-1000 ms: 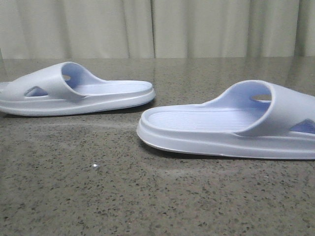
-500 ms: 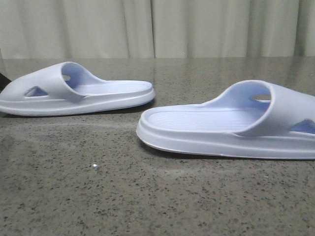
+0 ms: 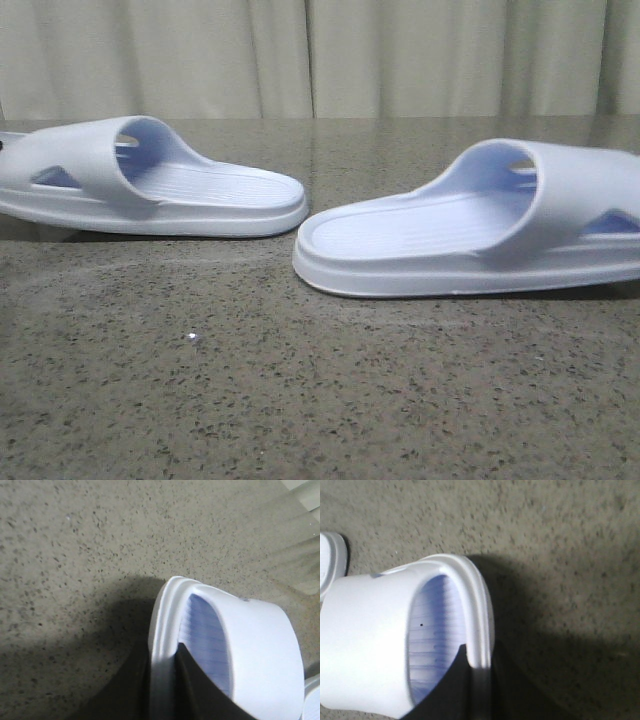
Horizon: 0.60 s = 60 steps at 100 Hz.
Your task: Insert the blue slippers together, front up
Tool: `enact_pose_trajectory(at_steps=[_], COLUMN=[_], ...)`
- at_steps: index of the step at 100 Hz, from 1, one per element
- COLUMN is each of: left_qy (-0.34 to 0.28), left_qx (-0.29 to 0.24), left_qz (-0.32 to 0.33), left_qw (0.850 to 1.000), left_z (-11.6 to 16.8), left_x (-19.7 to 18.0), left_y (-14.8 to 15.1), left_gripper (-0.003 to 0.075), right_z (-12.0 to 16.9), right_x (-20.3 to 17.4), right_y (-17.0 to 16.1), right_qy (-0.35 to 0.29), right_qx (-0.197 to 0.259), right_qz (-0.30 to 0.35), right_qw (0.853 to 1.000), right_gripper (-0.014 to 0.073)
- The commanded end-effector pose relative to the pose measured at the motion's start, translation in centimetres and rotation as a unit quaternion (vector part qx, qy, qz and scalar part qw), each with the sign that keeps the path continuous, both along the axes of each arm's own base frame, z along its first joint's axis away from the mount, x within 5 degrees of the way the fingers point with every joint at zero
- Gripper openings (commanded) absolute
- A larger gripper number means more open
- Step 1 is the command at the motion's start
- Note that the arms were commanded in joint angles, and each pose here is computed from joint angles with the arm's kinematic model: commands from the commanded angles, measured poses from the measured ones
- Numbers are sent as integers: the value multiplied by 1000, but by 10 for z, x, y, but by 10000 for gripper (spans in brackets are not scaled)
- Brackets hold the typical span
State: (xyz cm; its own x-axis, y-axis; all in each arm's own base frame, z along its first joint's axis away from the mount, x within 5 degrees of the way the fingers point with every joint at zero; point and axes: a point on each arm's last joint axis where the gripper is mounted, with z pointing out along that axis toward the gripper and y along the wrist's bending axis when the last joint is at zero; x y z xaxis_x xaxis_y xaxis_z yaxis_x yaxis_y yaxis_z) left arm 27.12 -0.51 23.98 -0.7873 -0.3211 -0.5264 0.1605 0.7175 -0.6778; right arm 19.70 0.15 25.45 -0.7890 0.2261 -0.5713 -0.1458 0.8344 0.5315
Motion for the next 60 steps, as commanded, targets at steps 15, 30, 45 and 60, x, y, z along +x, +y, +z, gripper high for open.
enact_pose_trajectory(at_steps=[15,30,45,60], left_qy=[-76,-90,-92,-89], left_qx=[-11,-67,-94,-122], left_qz=[3,-23,-46,-57], left_qw=[997,993,990,987], left_z=[46,56,60,63], left_x=[-22,-27,-30,-32], left_y=[14,8,3,0], left_gripper=[15,15,15,15], right_z=[65,77,82,85], right_x=[-3,-3,-4,-4], right_y=[-3,0,4,7], right_qy=[-130,-149,-162,-168], right_qx=[26,70,99,119], right_qz=[-27,-12,3,11], right_qw=[991,986,982,978], right_gripper=[-102,-102,-102,-102])
